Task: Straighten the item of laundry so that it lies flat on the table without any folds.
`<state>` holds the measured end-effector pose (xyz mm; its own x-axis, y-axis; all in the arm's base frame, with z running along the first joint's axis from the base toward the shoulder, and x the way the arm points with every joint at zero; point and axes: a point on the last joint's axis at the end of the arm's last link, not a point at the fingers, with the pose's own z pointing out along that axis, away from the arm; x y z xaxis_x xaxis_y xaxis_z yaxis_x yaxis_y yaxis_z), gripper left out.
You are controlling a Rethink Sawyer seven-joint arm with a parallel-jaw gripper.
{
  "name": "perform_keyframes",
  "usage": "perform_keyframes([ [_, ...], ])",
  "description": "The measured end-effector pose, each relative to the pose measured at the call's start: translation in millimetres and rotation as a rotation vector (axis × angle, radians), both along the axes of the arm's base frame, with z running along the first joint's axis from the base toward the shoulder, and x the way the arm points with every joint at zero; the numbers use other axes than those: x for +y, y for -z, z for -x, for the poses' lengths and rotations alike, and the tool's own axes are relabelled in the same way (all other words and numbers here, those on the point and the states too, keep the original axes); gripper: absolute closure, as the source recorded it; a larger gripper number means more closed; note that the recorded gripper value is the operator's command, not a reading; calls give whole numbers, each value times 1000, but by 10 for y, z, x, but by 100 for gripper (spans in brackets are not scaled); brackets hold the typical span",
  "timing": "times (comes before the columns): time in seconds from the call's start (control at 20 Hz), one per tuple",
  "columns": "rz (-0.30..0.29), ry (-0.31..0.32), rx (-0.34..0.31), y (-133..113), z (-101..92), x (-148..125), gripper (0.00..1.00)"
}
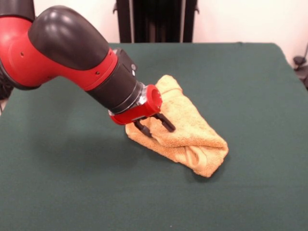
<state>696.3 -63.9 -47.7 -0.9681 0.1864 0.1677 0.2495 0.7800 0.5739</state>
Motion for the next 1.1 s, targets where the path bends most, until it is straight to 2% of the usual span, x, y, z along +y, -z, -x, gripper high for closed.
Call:
perform_keyframes([
  [0.35,1,-2,-1,2,1,3,0],
  [0.4,2,-3,-2,6,4,6,100],
  [1.1,-5,-2,-3,18,5,20,100],
])
